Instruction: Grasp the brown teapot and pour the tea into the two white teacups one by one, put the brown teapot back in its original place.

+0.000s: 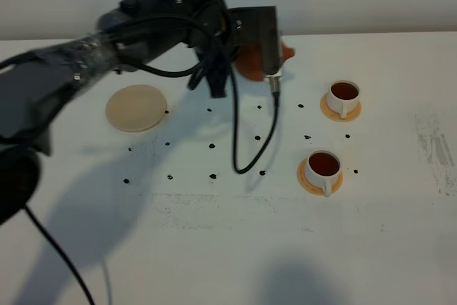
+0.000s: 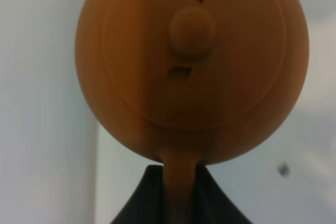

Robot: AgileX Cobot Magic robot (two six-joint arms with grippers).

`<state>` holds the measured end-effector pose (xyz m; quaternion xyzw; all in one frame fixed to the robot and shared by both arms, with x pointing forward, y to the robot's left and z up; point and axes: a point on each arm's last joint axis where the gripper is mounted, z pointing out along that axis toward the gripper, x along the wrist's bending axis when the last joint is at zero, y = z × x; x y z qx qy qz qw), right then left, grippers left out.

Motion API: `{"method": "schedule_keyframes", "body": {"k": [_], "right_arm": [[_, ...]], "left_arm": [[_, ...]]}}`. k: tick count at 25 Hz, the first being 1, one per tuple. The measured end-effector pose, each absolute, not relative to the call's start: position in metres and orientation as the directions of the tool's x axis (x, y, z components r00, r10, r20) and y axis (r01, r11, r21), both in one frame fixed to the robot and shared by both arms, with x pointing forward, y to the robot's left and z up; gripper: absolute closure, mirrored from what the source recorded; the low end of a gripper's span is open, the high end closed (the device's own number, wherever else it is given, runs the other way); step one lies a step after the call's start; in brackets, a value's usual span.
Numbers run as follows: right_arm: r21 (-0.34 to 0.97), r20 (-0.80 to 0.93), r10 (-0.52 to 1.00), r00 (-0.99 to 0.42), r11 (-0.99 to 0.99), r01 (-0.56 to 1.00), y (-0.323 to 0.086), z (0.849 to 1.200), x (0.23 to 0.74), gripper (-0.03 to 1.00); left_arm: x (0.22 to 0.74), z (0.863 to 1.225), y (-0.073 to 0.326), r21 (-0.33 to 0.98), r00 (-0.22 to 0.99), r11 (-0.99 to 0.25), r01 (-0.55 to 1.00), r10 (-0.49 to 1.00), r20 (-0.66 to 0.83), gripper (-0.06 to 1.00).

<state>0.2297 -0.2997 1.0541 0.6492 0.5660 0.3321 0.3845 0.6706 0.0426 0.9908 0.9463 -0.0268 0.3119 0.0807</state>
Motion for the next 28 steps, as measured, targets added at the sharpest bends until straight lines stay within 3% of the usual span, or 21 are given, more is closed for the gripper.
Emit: {"method": "schedule_keyframes", "body": {"k": [6, 14, 22, 28], "right_arm": [[0.875, -0.004, 0.99, 0.139, -0.064, 0.48, -0.3, 1.054, 0.23, 0.75], [0.875, -0.004, 0.99, 0.139, -0.064, 0.48, -0.3, 1.054, 0.23, 0.75], [0.875, -0.004, 0.99, 0.139, -0.064, 0.48, -0.3, 1.054, 0.23, 0.75], [0.875, -0.004, 0.99, 0.139, -0.064, 0.48, -0.3, 1.054, 0.23, 0.75]], "left_arm": [[0.654, 1.01, 0.086, 0.173, 0.814, -0.985, 0.004, 0.103, 0.572, 0.86], [0.642, 1.018, 0.138, 0.256, 0.797, -0.926, 0.277, 0.37, 0.477, 0.86], [0.639, 1.019, 0.156, 0.292, 0.74, -0.825, 0.484, 0.564, 0.367, 0.86], [0.639, 1.018, 0.168, 0.281, 0.707, -0.78, 0.559, 0.625, 0.33, 0.86]]}}
